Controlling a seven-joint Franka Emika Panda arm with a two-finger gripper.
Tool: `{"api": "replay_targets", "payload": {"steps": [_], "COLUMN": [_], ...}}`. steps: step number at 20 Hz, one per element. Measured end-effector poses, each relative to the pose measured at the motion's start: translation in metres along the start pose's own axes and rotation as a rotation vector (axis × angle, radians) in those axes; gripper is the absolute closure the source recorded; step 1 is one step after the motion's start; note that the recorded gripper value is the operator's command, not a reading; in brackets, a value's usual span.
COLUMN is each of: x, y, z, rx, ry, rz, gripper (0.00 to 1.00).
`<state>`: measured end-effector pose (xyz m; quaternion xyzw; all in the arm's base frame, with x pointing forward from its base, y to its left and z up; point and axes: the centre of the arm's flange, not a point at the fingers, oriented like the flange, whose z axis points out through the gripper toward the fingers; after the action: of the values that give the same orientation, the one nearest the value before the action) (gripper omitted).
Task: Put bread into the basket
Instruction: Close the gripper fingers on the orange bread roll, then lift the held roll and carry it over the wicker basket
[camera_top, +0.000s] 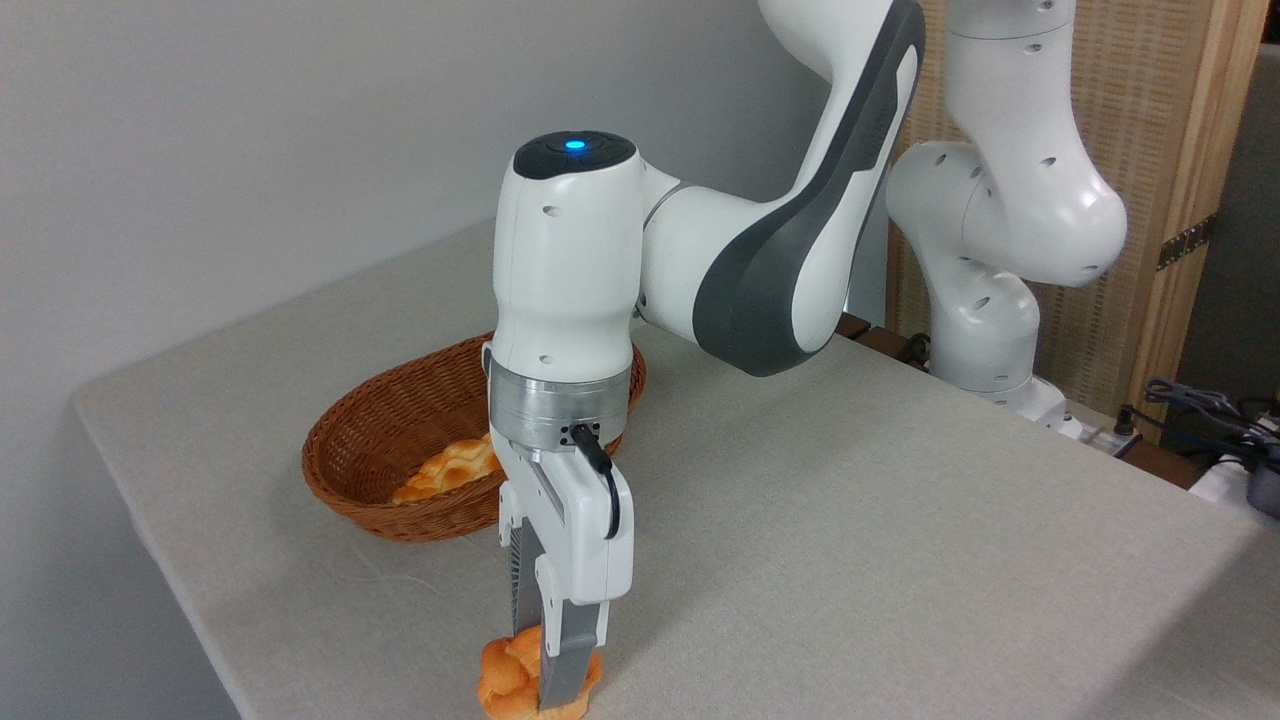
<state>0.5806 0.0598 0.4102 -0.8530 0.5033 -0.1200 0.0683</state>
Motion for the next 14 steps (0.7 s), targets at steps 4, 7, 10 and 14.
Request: {"api": "replay_targets", "payload": {"steps": [4, 7, 10, 14], "x": [0.000, 0.004, 0.017, 0.040], "y": [0.000, -0.003, -0.019, -0.024], "z": [-0.001, -0.009, -0.056, -0.144], "rx": [-0.002, -0.028, -0.093, -0.170], "ry": [0.000, 0.014, 0.021, 0.017], "rz": [0.000, -0.029, -0.087, -0.153], "gripper": [0.65, 0.64, 0.63, 0.62]}}
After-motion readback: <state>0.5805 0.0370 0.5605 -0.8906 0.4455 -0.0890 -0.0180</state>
